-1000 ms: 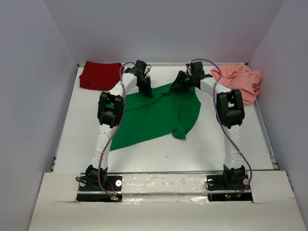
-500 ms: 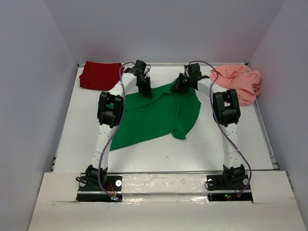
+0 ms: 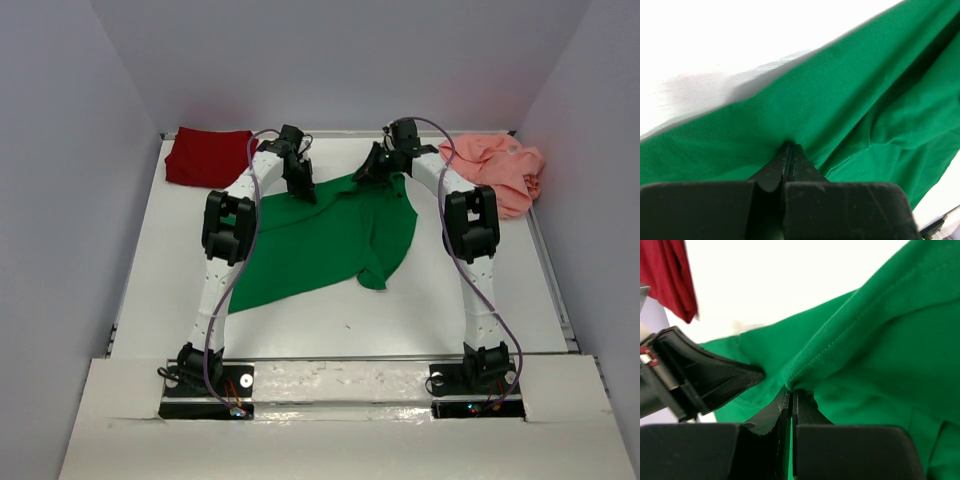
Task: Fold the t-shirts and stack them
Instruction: Fold the tshirt
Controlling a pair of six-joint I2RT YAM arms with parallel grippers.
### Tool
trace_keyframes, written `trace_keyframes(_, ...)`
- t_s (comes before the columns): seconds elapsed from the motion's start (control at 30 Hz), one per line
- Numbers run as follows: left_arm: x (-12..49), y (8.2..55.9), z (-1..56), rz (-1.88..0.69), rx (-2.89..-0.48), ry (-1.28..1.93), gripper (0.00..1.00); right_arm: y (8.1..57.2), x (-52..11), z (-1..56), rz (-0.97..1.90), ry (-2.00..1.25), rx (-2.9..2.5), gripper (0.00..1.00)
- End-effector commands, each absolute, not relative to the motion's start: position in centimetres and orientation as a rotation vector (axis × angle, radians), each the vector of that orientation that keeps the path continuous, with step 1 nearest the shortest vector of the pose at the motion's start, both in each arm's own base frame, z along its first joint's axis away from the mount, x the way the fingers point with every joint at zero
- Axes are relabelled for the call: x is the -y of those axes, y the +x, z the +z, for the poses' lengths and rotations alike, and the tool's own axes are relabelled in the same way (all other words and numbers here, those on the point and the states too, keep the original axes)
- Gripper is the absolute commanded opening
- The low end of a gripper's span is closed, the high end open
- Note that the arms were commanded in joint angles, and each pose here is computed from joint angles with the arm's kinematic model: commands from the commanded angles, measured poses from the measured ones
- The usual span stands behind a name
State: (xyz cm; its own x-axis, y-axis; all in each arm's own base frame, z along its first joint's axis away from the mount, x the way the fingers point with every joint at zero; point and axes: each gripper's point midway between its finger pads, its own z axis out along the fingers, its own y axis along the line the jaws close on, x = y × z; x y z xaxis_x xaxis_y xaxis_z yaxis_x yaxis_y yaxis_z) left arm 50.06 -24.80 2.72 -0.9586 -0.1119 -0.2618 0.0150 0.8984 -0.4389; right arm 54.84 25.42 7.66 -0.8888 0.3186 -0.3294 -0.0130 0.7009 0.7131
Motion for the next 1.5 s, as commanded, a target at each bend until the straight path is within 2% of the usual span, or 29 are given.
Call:
trace_keyframes(0.0,20.9,47.8,-1.0,-0.426,-2.926,-0.085,0.0,53.2,-26.3,11.8,1.12,0.251,-2.501,0.0)
trace_keyframes(0.4,21.1,48.0,-0.9,-0.44,-2.919,-0.084,0.0,46.6,-25.2,9.4,1.065,0.394,-2.816,0.01)
trace_keyframes(0.63,21.2,48.1,-0.9,-0.448,-2.916,-0.084,0.0,43.6,-24.9,9.4,1.04,0.422,-2.906,0.09)
trace_keyframes(0.8,21.3,48.2,-0.7,-0.454,-2.913,-0.09,0.0,43.0,-24.4,9.9,1.009,0.444,-2.9,0.11)
trace_keyframes(0.83,21.2,48.2,-0.7,-0.454,-2.913,-0.087,0.0,42.9,-24.4,9.8,1.007,0.449,-2.9,0.12)
trace_keyframes(1.03,21.2,48.2,-0.7,-0.456,-2.911,-0.087,0.0,42.5,-23.8,10.2,0.917,0.454,-2.911,0.48)
trace_keyframes(1.07,21.3,48.2,-0.6,-0.457,-2.91,-0.087,0.0,42.6,-23.7,10.3,0.903,0.452,-2.906,0.5)
trace_keyframes(1.2,21.3,48.2,-0.6,-0.458,-2.912,-0.084,0.0,43.1,-23.1,11.0,0.842,0.417,-2.877,0.53)
trace_keyframes(1.47,21.0,48.1,-0.7,-0.446,-2.919,-0.078,0.0,47.9,-22.1,14.4,0.719,0.211,-2.641,0.51)
